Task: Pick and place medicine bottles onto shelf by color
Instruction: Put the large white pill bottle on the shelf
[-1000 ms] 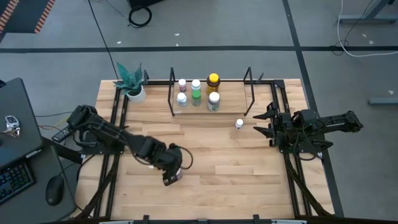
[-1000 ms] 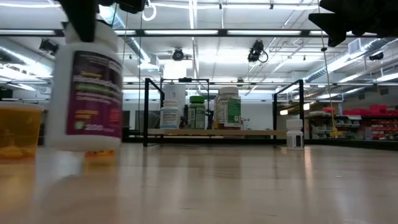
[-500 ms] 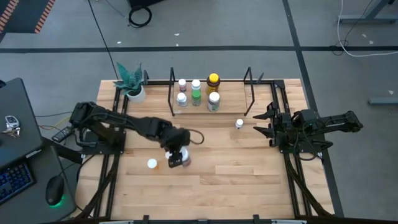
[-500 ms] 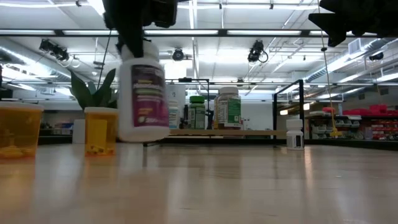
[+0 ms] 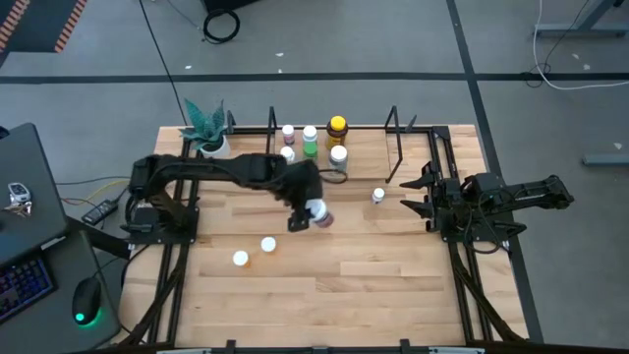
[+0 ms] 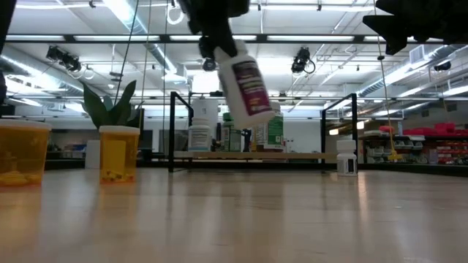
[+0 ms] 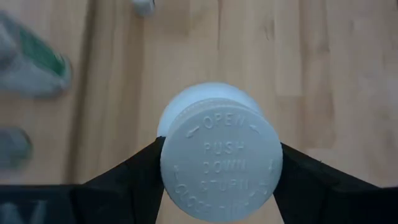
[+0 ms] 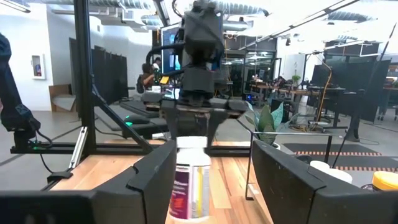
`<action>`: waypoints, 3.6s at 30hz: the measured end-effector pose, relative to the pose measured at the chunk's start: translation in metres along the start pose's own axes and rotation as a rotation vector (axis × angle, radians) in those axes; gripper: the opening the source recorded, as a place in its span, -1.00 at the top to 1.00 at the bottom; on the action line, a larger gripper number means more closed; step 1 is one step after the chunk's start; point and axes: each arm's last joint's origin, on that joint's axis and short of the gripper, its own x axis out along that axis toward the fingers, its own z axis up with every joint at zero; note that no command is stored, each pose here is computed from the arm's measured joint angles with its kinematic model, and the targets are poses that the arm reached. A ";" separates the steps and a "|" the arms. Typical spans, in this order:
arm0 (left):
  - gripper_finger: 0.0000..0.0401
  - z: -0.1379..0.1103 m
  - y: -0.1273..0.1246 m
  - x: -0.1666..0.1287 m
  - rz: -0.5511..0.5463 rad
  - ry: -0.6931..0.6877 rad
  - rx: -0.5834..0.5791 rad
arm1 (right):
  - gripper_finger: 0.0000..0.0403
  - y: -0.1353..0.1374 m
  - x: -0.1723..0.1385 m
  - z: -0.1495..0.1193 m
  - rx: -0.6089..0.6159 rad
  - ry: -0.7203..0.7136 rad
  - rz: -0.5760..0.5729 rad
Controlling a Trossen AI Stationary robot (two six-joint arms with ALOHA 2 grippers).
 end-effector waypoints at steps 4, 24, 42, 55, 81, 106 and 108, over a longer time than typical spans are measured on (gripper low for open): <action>-0.25 0.023 0.015 0.009 0.030 -0.010 0.072 | -0.08 0.000 0.000 0.000 0.000 0.001 0.000; -0.24 0.043 0.052 0.081 0.046 0.118 0.201 | -0.08 0.000 0.000 0.000 0.000 0.001 -0.002; -0.27 0.035 0.042 0.084 0.007 0.201 0.355 | -0.08 0.000 0.000 0.002 0.004 -0.018 -0.004; -0.28 0.033 0.038 0.084 -0.016 0.229 0.467 | -0.08 -0.006 0.021 0.010 0.014 -0.070 -0.140; -0.65 0.027 0.038 0.095 -0.026 0.283 0.467 | -0.07 -0.005 0.047 -0.026 0.057 0.198 -0.152; -0.59 0.032 0.040 -0.010 0.139 0.192 0.300 | -0.53 -0.003 0.128 -0.018 0.016 0.618 -0.169; -0.55 0.031 0.040 -0.022 0.144 0.186 0.288 | -0.55 -0.005 0.139 -0.012 0.009 0.657 -0.170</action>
